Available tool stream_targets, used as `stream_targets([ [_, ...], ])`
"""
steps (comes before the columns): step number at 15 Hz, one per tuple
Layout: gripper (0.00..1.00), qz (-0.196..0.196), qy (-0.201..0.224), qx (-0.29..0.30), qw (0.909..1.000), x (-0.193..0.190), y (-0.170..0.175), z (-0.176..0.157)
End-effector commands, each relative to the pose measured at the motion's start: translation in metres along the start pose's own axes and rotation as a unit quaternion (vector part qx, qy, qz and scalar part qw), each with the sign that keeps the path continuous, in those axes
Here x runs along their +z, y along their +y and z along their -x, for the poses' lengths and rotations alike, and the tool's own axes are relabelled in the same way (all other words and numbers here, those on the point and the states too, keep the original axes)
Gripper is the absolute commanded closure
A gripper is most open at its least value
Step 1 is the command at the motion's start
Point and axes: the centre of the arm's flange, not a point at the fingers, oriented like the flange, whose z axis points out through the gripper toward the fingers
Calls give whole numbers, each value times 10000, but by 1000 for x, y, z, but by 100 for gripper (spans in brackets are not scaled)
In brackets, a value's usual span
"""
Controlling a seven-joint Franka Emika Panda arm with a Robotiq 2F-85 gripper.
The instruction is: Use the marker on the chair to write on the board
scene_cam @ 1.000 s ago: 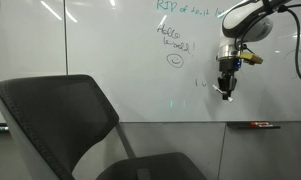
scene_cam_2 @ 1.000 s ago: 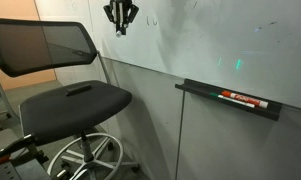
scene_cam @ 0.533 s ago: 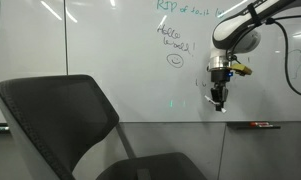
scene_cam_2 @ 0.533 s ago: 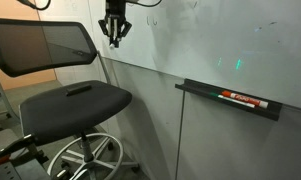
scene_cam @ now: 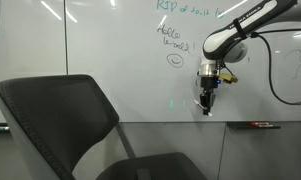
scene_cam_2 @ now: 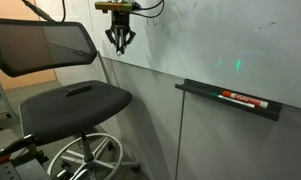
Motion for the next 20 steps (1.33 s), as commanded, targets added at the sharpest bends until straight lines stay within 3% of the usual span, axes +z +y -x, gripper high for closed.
stream_targets([
  [1, 89, 210, 364, -53, 9991, -16, 19, -24],
  [9, 89, 549, 644, 41, 9964, -19, 45, -41],
  [20, 89, 811, 402, -14, 9959, 2, 58, -37],
])
